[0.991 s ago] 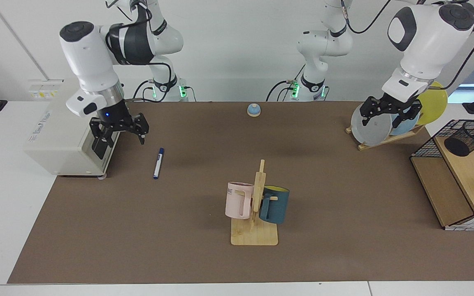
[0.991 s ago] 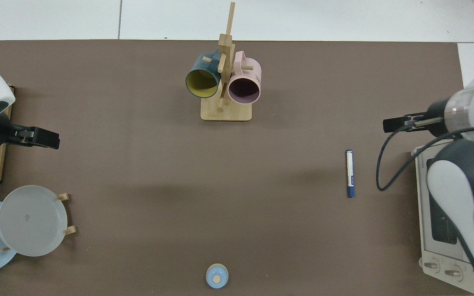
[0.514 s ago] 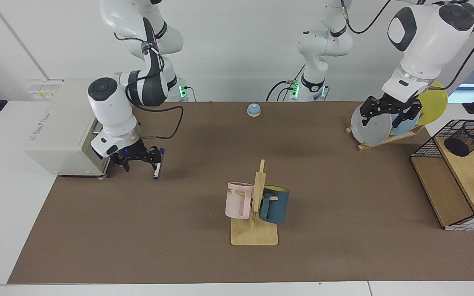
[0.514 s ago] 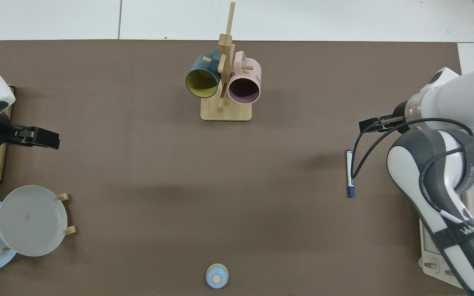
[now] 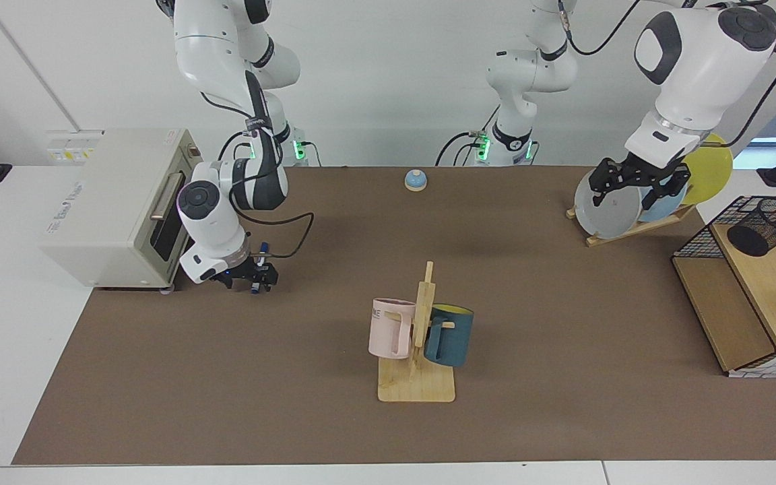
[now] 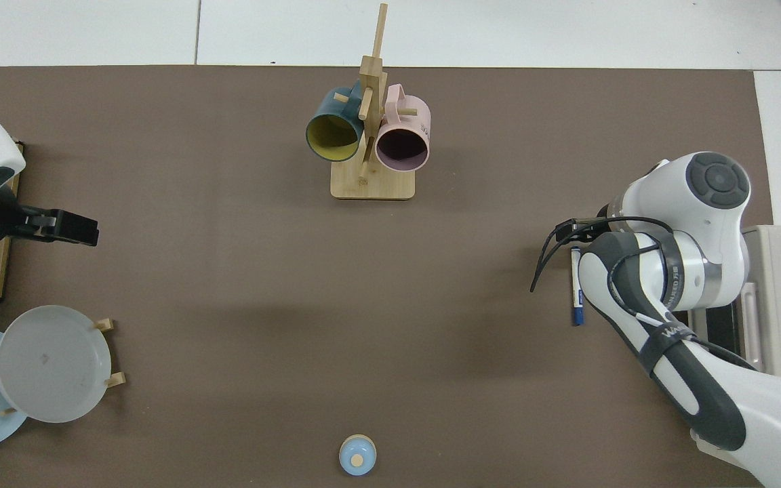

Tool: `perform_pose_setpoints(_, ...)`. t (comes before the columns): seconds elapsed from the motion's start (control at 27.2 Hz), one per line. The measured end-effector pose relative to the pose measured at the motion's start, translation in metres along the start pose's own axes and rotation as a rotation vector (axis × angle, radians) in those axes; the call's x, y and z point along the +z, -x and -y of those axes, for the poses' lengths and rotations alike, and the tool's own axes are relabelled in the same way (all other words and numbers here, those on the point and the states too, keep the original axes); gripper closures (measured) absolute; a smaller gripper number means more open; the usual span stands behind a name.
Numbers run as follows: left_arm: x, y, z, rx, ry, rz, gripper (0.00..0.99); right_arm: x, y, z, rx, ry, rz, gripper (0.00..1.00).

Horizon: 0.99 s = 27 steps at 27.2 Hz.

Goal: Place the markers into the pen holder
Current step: 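Reach the right gripper down toward the blue-capped marker, then close the right gripper on the marker and lift it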

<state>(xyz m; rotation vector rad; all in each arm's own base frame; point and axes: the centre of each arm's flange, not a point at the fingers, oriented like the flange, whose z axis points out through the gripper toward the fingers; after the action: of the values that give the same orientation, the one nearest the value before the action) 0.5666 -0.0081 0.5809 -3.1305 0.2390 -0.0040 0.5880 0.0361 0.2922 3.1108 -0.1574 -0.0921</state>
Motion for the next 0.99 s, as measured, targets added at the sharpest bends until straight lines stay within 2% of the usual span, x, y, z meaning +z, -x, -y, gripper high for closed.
perform_pose_setpoints(0.26, 0.0, 0.0, 0.0, 0.0, 0.0, 0.0, 0.0, 0.003, 0.002, -0.003, 0.028, 0.002, 0.011, 0.0)
perform_pose_setpoints(0.62, 0.0, 0.0, 0.0, 0.0, 0.0, 0.001, 0.0, 0.007, 0.013, -0.004, 0.03, 0.013, 0.096, 0.0)
perform_pose_setpoints(0.88, 0.0, 0.0, 0.0, -0.001, 0.0, 0.001, 0.0, 0.006, 0.014, -0.006, 0.034, 0.014, 0.099, 0.01)
perform_pose_setpoints(0.92, 0.0, 0.0, 0.0, -0.001, 0.0, 0.001, 0.0, 0.006, 0.014, -0.006, 0.034, 0.014, 0.099, 0.04)
perform_pose_setpoints(0.95, 0.001, 0.0, 0.001, -0.001, 0.0, 0.001, 0.0, 0.007, 0.014, -0.006, 0.035, 0.014, 0.099, 0.12)
perform_pose_setpoints(0.99, 0.001, 0.0, 0.001, -0.001, 0.0, 0.001, 0.0, 0.007, 0.014, -0.006, 0.037, 0.014, 0.1, 0.12)
